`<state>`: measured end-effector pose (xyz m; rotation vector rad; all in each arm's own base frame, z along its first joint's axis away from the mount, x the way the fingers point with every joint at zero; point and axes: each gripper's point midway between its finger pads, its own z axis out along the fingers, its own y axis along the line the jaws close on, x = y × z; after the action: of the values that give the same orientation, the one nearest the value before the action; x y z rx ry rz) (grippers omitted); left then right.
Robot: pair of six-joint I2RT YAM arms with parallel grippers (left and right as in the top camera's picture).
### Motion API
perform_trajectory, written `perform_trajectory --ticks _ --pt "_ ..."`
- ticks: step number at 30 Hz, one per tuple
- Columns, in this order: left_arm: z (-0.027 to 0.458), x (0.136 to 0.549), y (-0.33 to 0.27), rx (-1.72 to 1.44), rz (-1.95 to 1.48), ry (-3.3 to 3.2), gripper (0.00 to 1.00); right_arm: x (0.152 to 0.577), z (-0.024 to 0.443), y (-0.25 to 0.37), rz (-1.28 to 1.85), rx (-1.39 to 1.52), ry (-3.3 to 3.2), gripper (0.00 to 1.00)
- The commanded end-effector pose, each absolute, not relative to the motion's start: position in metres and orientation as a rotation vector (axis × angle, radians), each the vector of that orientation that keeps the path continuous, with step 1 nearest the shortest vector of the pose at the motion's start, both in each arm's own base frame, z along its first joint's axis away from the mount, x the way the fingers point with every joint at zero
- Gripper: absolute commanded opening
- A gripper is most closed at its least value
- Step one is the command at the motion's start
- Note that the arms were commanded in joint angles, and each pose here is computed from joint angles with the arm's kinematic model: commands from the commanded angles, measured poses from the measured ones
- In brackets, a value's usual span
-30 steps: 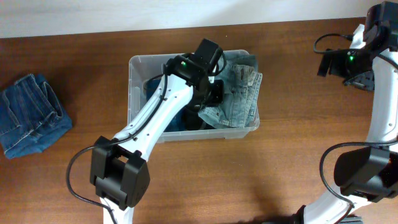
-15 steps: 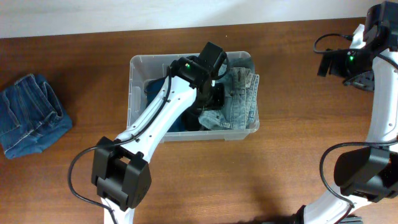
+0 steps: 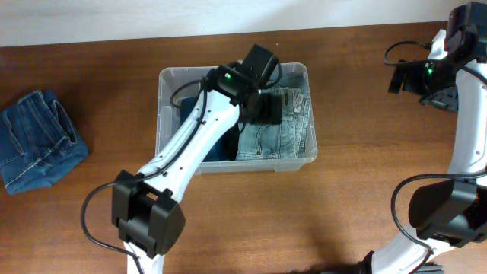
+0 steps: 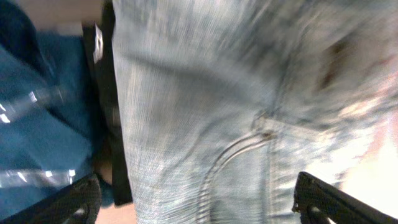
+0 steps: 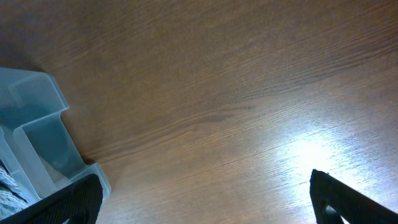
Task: Pack container
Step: 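Press the light-wash jeans down into the container with the left gripper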
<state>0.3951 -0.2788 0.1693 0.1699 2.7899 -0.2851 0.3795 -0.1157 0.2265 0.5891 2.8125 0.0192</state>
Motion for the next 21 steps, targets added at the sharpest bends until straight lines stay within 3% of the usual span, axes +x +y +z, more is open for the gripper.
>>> perform_trajectory --ticks 1,3,4,13,21 --pt "0.214 0.408 -0.287 0.227 -0.32 2.65 0.59 0.378 0.231 -0.117 0.005 0.59 2.802 0.99" --pt "0.221 0.412 -0.296 0.243 -0.347 2.61 0.04 0.378 0.231 -0.117 0.005 0.59 2.802 0.99" --pt "0.223 0.413 -0.3 0.248 -0.359 2.593 0.01 0.378 0.231 -0.117 0.005 0.59 2.802 0.98" --pt "0.215 0.439 -0.323 0.256 -0.318 2.478 0.01 0.378 0.231 -0.117 0.005 0.59 2.802 0.99" --pt "0.15 0.448 -0.346 0.3 -0.276 2.55 0.01 0.378 0.231 -0.117 0.005 0.59 2.802 0.98"
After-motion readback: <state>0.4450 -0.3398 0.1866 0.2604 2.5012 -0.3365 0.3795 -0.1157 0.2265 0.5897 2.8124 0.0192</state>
